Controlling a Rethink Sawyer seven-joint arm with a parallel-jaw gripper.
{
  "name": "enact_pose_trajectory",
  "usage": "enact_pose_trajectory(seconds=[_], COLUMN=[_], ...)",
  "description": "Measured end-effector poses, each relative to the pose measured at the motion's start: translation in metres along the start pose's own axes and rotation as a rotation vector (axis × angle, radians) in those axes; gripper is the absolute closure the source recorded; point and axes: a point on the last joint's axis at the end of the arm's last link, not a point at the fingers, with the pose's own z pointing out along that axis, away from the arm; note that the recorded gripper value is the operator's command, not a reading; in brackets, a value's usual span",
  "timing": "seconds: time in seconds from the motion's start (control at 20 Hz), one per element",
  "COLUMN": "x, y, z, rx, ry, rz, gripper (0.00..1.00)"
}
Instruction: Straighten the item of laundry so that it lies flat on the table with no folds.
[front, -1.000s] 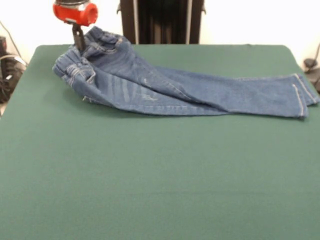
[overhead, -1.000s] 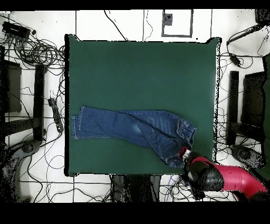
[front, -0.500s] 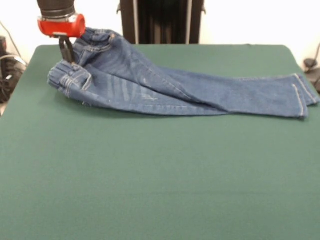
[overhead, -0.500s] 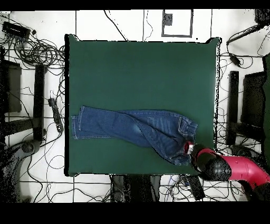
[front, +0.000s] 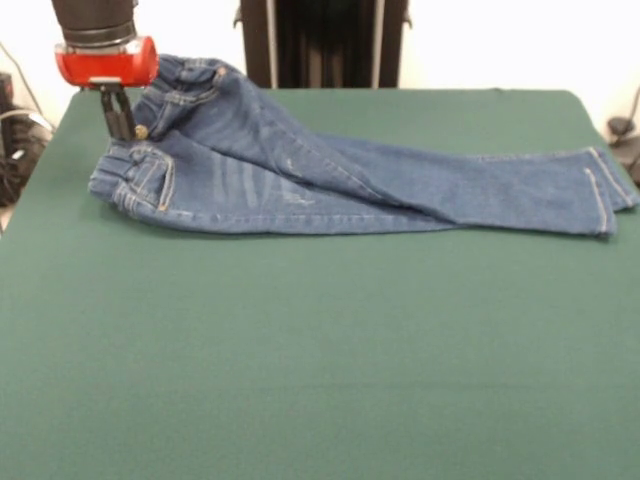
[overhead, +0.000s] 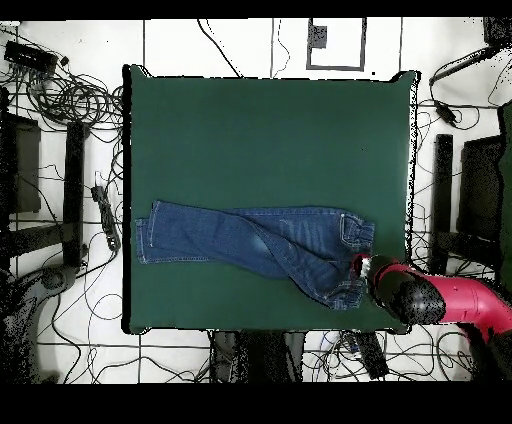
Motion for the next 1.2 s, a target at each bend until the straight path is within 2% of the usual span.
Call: enact_pose_trajectory(seconds=[0.3,0.35,0.6,0.65,0.8,1.0,1.2], x=[-0.013,-0.019,-0.036,-0.045,-0.058,-0.066,-0.066], y=[0.000,0.002,0.017,0.029,0.057,0.097,0.132], z=[-0.021,-0.033,-0.064,-0.077,-0.092,-0.100,-0.098], rx=[0.028,0.043,0.072,0.084,0.096,0.105,0.110], ry=[-0.020,-0.029,-0.053,-0.065,-0.078,-0.079,-0.063], rz=[-0.004,-0.004,-0.012,-0.026,-0.061,-0.112,-0.157], gripper=[1.00,1.00,1.00,1.00,1.00,1.00,1.00])
